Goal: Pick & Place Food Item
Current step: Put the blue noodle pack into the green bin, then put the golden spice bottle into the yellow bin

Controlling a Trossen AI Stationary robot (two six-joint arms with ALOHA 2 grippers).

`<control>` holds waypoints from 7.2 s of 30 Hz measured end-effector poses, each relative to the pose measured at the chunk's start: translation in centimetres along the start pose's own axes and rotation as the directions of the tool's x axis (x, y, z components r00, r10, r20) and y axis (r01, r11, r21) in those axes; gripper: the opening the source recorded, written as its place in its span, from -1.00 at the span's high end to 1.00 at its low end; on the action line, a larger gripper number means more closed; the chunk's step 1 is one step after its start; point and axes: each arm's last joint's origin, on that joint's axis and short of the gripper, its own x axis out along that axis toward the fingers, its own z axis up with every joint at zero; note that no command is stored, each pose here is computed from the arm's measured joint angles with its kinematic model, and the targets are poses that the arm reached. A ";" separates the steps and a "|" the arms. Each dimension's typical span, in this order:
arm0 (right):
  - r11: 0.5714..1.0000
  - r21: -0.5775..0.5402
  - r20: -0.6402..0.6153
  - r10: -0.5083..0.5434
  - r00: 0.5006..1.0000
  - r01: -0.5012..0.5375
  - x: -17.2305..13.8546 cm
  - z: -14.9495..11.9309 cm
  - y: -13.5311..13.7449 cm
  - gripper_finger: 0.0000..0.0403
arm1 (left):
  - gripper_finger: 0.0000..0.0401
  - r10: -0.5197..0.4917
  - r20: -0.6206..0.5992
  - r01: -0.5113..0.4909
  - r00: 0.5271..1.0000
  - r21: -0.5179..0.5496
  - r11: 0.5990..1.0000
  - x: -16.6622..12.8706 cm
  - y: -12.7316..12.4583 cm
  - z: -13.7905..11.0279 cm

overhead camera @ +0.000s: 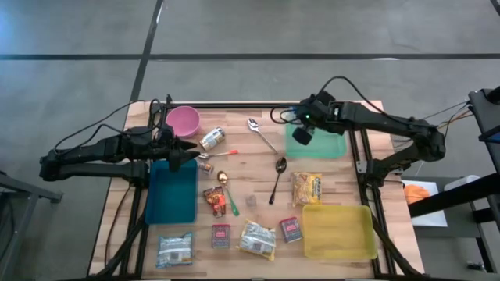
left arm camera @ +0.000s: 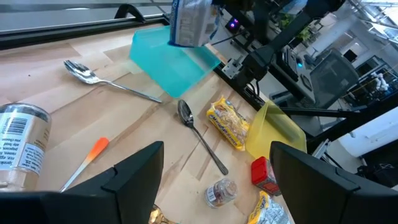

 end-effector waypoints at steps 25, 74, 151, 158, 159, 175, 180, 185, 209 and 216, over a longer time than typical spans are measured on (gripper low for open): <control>0.997 -0.069 -0.229 0.011 0.973 -0.027 6.0 -7.9 2.2 0.96 | -0.49 0.008 0.002 -0.008 1.000 0.001 1.000 0.0 0.0 0.0; 0.975 0.203 -0.189 0.134 0.973 -0.095 4.5 -8.1 1.9 -0.29 | -0.49 0.187 -0.197 -0.197 0.962 -0.034 0.980 3.7 -1.5 2.8; 0.959 0.247 -0.089 0.165 0.982 -0.139 3.1 -7.8 1.1 -0.29 | -0.96 0.573 -0.622 -0.428 0.533 0.385 0.817 19.3 12.6 5.2; 0.959 0.248 -0.086 0.165 0.983 -0.139 3.1 -7.7 1.1 -0.29 | -0.96 0.572 -0.674 -0.435 0.468 0.387 0.813 20.6 14.0 3.3; 0.959 0.248 -0.085 0.165 0.983 -0.140 3.1 -7.7 1.1 -0.29 | -0.96 0.567 -0.680 -0.432 0.465 0.385 0.816 20.7 14.1 3.1; 0.956 0.255 -0.067 0.167 0.984 -0.145 3.1 -7.5 1.1 -0.29 | -0.40 0.530 -0.696 -0.404 0.484 0.360 0.841 21.3 14.3 2.8; 0.956 0.255 -0.067 0.167 0.984 -0.145 3.1 -7.5 1.1 -0.29 | -0.40 0.529 -0.697 -0.410 0.485 0.353 0.841 21.3 14.3 2.8; 0.956 0.255 -0.067 0.167 0.984 -0.145 3.1 -7.5 1.1 -0.29 | -0.40 0.498 -0.705 -0.443 0.505 0.284 0.851 21.1 14.0 3.0; 0.854 0.425 0.331 0.163 0.930 -0.301 2.5 -3.6 1.1 -0.29 | -0.40 0.181 -0.107 -0.208 0.978 -0.375 0.903 17.1 6.6 12.0; 0.814 0.389 0.533 0.184 0.826 -0.432 0.9 -1.7 2.1 -0.29 | -0.40 0.171 -0.072 -0.186 0.983 -0.442 0.877 17.2 6.4 12.3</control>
